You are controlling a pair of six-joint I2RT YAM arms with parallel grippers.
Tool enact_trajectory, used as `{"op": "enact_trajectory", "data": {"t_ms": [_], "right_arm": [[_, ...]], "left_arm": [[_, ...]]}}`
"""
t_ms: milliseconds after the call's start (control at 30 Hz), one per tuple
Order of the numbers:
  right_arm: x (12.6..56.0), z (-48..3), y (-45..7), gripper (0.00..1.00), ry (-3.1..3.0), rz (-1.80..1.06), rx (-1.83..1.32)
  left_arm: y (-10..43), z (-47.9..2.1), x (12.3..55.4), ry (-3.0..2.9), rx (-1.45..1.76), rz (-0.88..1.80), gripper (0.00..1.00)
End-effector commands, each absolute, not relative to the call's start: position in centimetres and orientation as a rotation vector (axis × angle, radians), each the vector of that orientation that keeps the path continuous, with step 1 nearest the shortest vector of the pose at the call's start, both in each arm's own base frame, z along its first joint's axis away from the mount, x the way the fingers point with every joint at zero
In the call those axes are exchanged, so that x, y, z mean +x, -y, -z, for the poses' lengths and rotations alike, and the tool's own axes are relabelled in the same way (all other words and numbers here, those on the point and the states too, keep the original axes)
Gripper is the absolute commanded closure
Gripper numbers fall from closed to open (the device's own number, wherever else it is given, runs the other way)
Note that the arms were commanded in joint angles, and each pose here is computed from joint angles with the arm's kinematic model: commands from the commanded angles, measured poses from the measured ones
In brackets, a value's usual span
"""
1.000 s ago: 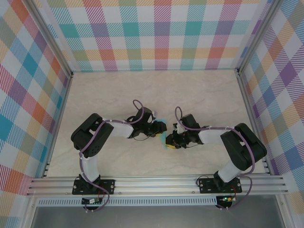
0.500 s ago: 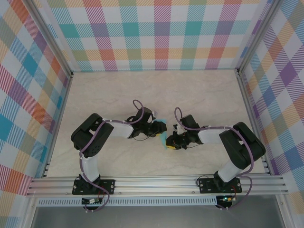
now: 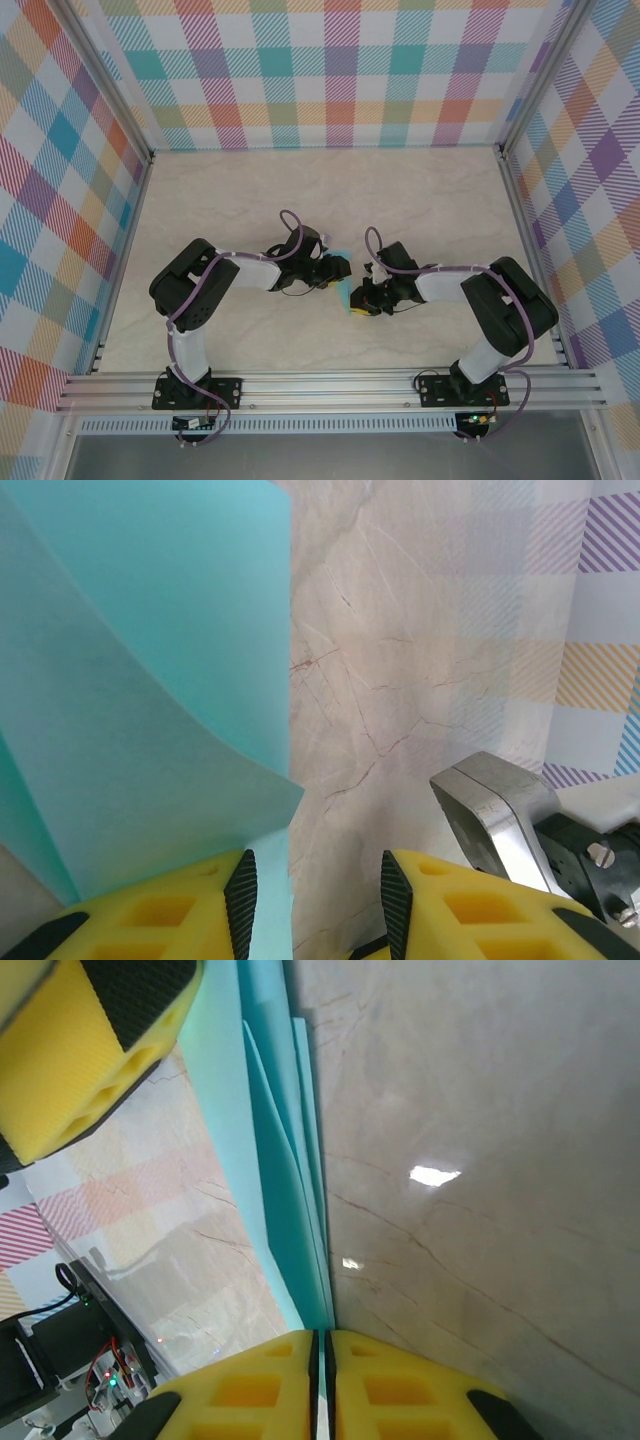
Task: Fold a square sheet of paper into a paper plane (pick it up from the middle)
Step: Fold the wing for the fifth time at the center of the table.
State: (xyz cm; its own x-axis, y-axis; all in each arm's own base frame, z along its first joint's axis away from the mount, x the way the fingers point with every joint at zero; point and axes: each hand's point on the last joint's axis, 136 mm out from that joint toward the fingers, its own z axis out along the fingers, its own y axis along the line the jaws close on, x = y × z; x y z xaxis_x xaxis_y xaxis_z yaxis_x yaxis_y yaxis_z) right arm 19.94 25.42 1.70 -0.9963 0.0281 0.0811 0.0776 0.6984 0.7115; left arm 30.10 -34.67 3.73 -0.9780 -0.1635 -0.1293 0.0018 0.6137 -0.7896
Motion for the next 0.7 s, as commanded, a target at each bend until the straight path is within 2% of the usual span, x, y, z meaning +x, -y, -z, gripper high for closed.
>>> {"op": "enact_trajectory", "data": {"t_ms": [0, 200, 500, 667], "right_arm": [[20.0, -2.8, -25.5, 0.86, 2.853, 1.194, -0.068], [20.4, -3.8, -26.2, 0.83, 2.832, 1.258, -0.061], [21.1, -3.7, -24.5, 0.79, 2.954, 1.152, -0.171], [21.2, -5.2, -26.1, 0.76, 2.895, 1.288, -0.087]], "left_arm": [[33.4, -1.7, 29.1, -2.737, -0.165, 1.238, 0.60], [33.5, -1.8, 29.1, -2.736, -0.161, 1.241, 0.60], [33.5, -1.7, 29.1, -2.737, -0.162, 1.240, 0.60], [33.4, -1.6, 29.0, -2.743, -0.163, 1.238, 0.60]]}}
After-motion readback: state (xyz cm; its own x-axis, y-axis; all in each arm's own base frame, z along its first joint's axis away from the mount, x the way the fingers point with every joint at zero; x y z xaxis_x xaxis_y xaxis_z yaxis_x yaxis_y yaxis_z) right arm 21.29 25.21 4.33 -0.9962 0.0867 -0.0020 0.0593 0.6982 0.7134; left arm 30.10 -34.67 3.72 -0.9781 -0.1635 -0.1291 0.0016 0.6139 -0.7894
